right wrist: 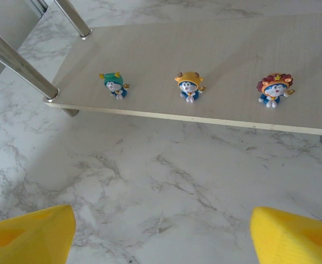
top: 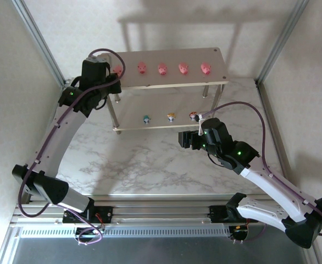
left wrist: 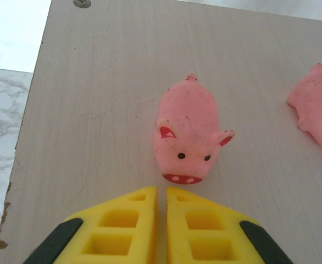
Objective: Place and organize the plastic toys onto the shelf
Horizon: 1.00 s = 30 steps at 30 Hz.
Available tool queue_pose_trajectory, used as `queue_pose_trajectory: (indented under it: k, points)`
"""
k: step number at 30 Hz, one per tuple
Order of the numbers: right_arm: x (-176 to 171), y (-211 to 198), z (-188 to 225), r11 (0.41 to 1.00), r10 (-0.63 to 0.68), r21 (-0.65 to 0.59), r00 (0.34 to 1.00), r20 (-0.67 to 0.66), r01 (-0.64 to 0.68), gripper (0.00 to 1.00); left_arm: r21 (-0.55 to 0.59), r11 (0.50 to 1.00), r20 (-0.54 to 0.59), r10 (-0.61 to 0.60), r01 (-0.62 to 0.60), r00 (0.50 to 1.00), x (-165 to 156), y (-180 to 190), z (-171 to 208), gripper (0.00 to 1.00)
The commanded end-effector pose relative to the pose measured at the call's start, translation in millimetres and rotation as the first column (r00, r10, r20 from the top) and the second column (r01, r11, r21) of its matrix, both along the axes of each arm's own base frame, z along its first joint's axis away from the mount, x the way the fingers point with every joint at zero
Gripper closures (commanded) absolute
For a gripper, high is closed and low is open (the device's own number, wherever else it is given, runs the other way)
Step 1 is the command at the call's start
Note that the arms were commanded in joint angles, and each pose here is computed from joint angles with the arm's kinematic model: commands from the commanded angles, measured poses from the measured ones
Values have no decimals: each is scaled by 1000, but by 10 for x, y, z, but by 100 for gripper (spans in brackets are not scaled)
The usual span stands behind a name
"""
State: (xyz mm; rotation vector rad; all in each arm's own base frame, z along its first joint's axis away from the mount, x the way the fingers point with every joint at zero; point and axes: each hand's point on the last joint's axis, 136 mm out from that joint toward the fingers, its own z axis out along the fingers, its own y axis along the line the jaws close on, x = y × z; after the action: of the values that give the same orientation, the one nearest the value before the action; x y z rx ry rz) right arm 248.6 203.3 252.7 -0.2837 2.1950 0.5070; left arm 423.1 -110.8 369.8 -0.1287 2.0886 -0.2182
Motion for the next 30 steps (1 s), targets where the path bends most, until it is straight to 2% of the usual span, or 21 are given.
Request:
queue_pose_trajectory:
  k: [1, 23, 30]
  points:
    - [53, -32, 1, 1000, -30, -1, 999, 13, 30, 17, 4, 1000, 4, -6, 6, 1000, 58, 14, -24, 88]
    - [61, -61, -4, 999, -40, -13, 999, 13, 40, 17, 5, 1000, 11, 1, -1, 1000, 180, 18, -45, 87]
    - [54, -99, 22, 999, -41, -34, 999, 20, 42, 16, -11, 1000, 69, 17, -16, 997, 24, 94, 209, 82]
